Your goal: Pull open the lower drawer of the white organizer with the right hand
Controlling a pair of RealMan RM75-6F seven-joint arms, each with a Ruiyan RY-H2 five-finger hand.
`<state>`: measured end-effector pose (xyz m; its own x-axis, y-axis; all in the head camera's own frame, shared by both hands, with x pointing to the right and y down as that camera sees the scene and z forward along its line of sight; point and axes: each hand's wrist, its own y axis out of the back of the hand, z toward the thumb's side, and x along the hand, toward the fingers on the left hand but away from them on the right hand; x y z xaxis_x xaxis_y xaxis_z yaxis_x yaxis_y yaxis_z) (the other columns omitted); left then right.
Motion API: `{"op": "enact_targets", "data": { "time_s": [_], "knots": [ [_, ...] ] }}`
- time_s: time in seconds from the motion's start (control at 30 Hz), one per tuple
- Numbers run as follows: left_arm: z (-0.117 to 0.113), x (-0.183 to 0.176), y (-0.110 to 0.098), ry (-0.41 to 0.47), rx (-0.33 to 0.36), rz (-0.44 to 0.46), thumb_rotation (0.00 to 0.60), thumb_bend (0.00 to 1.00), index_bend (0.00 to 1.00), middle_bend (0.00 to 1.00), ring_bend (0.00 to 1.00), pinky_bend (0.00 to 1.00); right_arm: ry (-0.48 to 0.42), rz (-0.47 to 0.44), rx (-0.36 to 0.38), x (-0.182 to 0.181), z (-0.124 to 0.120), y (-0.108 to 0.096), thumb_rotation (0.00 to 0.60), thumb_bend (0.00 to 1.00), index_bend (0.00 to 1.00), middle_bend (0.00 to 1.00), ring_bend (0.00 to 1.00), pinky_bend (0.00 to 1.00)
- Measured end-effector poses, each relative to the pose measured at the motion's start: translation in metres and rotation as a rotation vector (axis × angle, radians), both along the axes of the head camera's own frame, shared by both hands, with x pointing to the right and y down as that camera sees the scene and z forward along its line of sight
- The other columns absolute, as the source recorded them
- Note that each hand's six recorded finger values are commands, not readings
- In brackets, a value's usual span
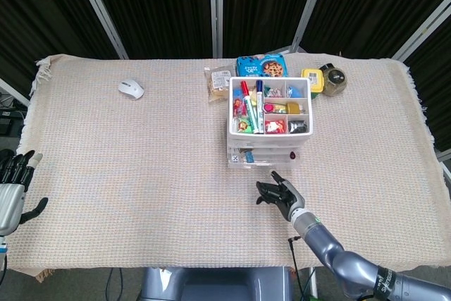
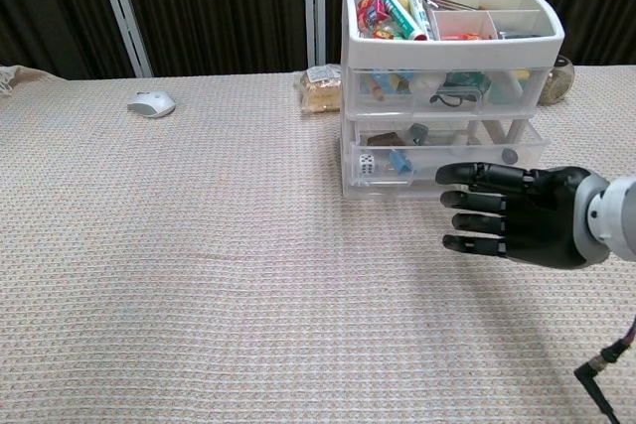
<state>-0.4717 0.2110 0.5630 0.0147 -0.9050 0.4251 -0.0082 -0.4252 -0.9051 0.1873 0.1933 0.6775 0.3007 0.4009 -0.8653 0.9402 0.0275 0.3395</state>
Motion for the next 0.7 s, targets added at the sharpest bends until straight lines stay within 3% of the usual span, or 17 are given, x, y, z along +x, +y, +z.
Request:
{"op": "enact_targets", "data": {
  "time_s": [0.33,0.7],
  "knots": [
    [0.0,0.0,0.0,0.001,0.001,0.001,0.6,0.32,0.0,0.0,0.0,0.0,0.046,0.022,0.059,0.009,-0.023,0.009,0.6,0.36,0.0,0.68,0.77,0.53],
    [0.0,0.0,0.0,0.003,0.002,0.002,0.6,0.32,0.0,0.0,0.0,0.0,0.256,0.114,0.18,0.069,-0.047,0.002,0.6,0.35,0.0,0.63,0.73,0.46]
  ]
}}
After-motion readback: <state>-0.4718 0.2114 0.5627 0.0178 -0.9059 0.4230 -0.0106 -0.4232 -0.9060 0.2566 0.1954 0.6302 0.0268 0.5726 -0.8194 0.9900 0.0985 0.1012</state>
